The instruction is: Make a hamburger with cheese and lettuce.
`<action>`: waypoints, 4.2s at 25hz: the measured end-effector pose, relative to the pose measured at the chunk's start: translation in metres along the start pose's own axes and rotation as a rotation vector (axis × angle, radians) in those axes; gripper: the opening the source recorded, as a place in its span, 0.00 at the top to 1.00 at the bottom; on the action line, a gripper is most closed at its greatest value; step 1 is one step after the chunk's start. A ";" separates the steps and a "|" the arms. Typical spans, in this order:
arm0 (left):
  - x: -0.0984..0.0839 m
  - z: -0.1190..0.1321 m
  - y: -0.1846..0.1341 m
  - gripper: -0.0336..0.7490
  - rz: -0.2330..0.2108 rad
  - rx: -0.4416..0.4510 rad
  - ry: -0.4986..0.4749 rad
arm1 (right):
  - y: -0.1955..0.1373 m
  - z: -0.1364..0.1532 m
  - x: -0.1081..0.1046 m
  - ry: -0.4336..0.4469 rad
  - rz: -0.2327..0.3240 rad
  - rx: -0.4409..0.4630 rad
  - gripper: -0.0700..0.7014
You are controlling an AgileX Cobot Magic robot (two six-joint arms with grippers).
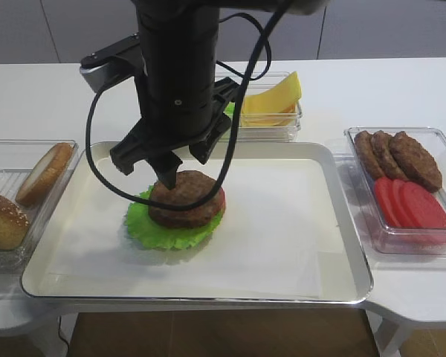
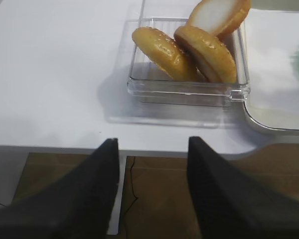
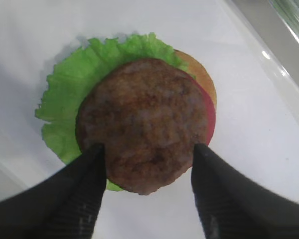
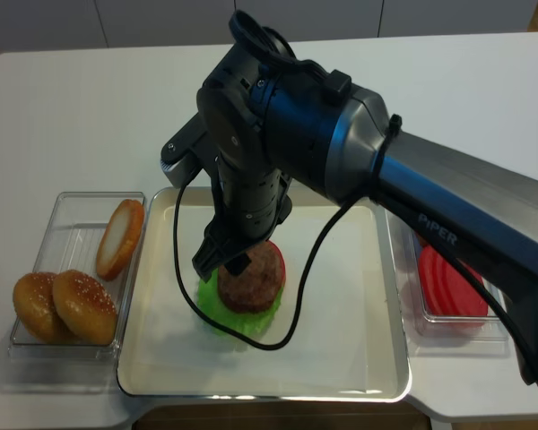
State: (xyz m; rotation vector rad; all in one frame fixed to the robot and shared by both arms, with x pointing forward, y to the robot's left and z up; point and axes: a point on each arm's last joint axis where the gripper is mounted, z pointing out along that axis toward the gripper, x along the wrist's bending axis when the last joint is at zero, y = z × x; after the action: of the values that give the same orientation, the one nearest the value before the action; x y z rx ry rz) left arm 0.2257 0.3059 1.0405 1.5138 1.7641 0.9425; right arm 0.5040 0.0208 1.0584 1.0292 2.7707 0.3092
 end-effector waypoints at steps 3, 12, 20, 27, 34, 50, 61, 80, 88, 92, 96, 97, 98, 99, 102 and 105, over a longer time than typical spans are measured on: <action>0.000 0.000 0.000 0.53 0.000 0.000 0.000 | 0.000 -0.001 0.000 0.000 0.002 -0.002 0.35; 0.000 0.000 0.000 0.53 0.000 0.000 0.000 | -0.002 -0.028 -0.021 0.019 0.118 -0.067 0.35; 0.000 0.000 0.000 0.53 0.000 0.000 0.000 | -0.014 -0.061 -0.074 0.003 0.283 -0.144 0.35; 0.000 0.000 0.000 0.53 0.000 0.000 0.000 | -0.030 -0.085 -0.116 -0.040 0.393 -0.193 0.35; 0.000 0.000 0.000 0.53 0.000 0.000 0.000 | -0.045 -0.096 -0.147 -0.107 0.460 -0.210 0.36; 0.000 0.000 0.000 0.53 0.000 0.000 0.000 | -0.063 -0.122 -0.159 -0.108 0.518 -0.263 0.36; 0.000 0.000 0.000 0.53 0.000 0.000 0.000 | -0.128 -0.185 -0.128 -0.102 0.524 -0.382 0.36; 0.000 0.000 0.000 0.53 0.000 0.000 0.000 | -0.260 -0.222 -0.078 -0.171 0.561 -0.523 0.36; 0.000 0.000 0.000 0.53 0.000 0.000 0.000 | -0.305 -0.204 -0.071 -0.254 0.632 -0.506 0.36; 0.000 0.000 0.000 0.53 0.000 0.000 0.000 | -0.328 -0.198 -0.066 -0.309 0.710 -0.513 0.36; 0.000 0.000 0.000 0.53 0.000 0.000 0.000 | -0.346 -0.186 -0.058 -0.336 0.751 -0.507 0.36; 0.000 0.000 0.000 0.53 0.000 0.000 0.000 | -0.350 -0.183 -0.056 -0.341 0.764 -0.508 0.36; 0.000 0.000 0.000 0.53 0.000 0.000 0.000 | -0.355 -0.180 -0.053 -0.345 0.775 -0.512 0.36; 0.000 0.000 0.000 0.53 0.000 0.000 0.000 | -0.359 -0.178 -0.050 -0.348 0.784 -0.515 0.36; 0.000 0.000 0.000 0.53 0.000 0.000 0.000 | -0.370 -0.168 -0.041 -0.360 0.775 -0.522 0.36; 0.000 0.000 0.000 0.53 0.000 0.000 0.000 | -0.380 -0.156 -0.033 -0.365 0.750 -0.520 0.36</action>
State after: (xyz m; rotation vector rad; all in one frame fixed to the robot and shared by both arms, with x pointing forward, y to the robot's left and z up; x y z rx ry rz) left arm 0.2257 0.3059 1.0405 1.5138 1.7641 0.9425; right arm 0.2558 -0.3028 1.1160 1.6989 1.7476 0.7845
